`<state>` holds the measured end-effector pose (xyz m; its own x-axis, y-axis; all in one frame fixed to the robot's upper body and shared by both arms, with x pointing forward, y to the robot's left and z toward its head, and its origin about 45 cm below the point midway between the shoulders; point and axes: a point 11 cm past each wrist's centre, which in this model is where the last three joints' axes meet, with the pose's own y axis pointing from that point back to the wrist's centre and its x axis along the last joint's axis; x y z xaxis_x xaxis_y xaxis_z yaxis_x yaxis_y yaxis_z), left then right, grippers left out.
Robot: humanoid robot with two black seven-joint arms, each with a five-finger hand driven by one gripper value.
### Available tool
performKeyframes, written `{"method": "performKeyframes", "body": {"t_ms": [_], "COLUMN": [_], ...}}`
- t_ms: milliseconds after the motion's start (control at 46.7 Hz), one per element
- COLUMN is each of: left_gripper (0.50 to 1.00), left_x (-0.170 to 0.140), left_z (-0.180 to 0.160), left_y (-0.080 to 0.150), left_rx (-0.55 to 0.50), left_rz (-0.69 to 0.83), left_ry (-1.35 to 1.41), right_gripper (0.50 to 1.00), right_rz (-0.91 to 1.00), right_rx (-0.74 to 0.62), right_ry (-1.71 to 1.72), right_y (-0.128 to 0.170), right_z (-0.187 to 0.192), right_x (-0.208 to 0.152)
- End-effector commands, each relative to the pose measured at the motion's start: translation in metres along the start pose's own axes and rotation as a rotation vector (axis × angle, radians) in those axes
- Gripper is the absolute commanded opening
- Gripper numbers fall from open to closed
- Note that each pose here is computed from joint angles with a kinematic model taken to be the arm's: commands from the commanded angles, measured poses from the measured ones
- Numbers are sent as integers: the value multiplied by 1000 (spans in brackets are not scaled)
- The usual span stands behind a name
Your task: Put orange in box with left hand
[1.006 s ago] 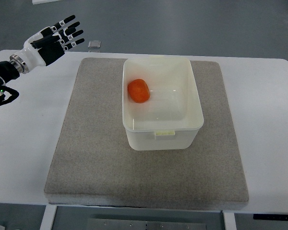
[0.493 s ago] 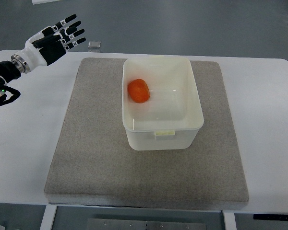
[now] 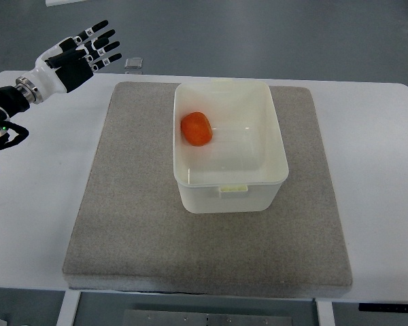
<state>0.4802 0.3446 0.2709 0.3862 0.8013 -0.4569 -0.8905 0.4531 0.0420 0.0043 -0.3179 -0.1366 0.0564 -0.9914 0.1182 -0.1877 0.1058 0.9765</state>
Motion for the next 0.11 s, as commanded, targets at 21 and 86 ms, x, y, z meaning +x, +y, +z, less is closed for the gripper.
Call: {"method": "performKeyframes", "body": {"t_ms": [21,86], "left_gripper": [994,994], "left_x": [0,1], "left_z": [0,1], "left_y": [0,1], "left_rx": [0,0], "left_rz": [1,2], "left_ry": [-1,-2], "right_gripper": [932,932], "right_rz": [1,-1], "right_rx": [2,2], "right_ry": [0,1], "right_y": [0,0], "right_z": [0,0], "right_x": [0,-1]}}
